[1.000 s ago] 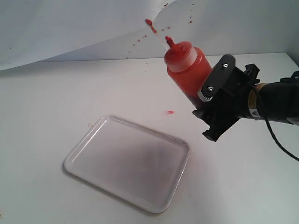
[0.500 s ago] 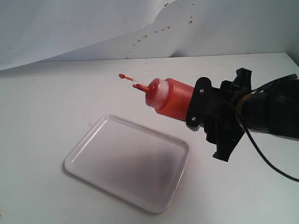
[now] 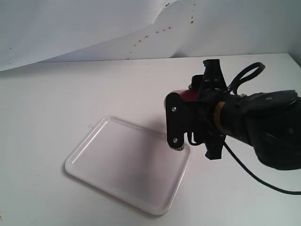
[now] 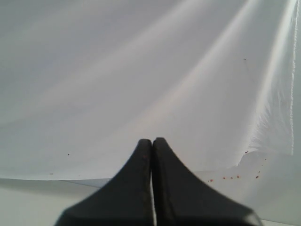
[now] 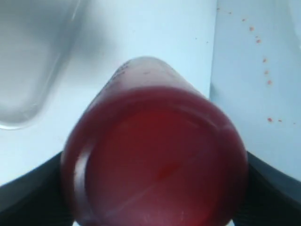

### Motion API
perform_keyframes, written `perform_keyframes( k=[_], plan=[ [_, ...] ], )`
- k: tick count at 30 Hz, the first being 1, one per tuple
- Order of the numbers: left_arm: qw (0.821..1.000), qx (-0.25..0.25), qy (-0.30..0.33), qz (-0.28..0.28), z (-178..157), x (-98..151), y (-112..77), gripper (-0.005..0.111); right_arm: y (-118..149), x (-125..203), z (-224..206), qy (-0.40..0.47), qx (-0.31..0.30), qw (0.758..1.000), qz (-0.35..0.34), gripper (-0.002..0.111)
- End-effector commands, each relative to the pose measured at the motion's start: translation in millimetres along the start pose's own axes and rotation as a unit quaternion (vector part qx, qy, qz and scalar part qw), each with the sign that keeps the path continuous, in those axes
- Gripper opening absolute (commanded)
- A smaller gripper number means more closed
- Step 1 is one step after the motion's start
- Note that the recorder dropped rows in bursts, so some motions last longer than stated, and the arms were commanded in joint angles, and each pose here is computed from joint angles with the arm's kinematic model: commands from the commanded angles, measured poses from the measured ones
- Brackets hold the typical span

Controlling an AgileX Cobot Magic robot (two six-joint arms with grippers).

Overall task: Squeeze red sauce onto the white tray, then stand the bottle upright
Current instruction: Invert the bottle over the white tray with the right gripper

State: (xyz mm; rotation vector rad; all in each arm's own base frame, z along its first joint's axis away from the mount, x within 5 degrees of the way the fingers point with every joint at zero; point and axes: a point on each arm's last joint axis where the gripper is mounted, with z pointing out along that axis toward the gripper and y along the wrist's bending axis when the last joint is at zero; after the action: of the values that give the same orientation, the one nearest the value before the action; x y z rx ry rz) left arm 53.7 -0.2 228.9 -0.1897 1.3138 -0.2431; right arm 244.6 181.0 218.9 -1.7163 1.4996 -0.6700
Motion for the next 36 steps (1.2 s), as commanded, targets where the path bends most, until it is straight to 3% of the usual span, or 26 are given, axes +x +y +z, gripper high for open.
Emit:
perform_keyframes(
  k=[1,5,9,14,20,30,36],
  plan=[
    [1.000,0.003,0.001,-0.003,0,1,0.0,0.000,-11,-12,-10,-0.018,0.057,0.997,-0.042,0.000],
    [1.000,0.003,0.001,-0.004,0,1,0.0,0.000,-5,-27,-16,-0.043,0.055,0.996,-0.056,0.000],
    [1.000,0.003,0.002,-0.003,0,2,0.0,0.010,-1,-49,-37,-0.098,0.056,0.994,-0.010,0.000],
    [1.000,0.004,0.001,0.021,0,1,0.0,0.038,2,-62,-62,-0.153,0.027,0.985,0.073,0.000],
    [1.000,0.004,0.001,-0.010,0,1,0.0,0.062,10,-70,-65,-0.190,-0.030,0.973,0.129,0.000],
    [0.999,0.010,-0.017,-0.029,0,-2,-1.1,0.064,14,-80,-70,-0.239,-0.090,0.939,0.231,0.000],
    [1.000,0.002,0.012,-0.021,0,3,0.3,0.064,15,-82,-71,-0.248,-0.100,0.934,0.239,0.000]
  ],
)
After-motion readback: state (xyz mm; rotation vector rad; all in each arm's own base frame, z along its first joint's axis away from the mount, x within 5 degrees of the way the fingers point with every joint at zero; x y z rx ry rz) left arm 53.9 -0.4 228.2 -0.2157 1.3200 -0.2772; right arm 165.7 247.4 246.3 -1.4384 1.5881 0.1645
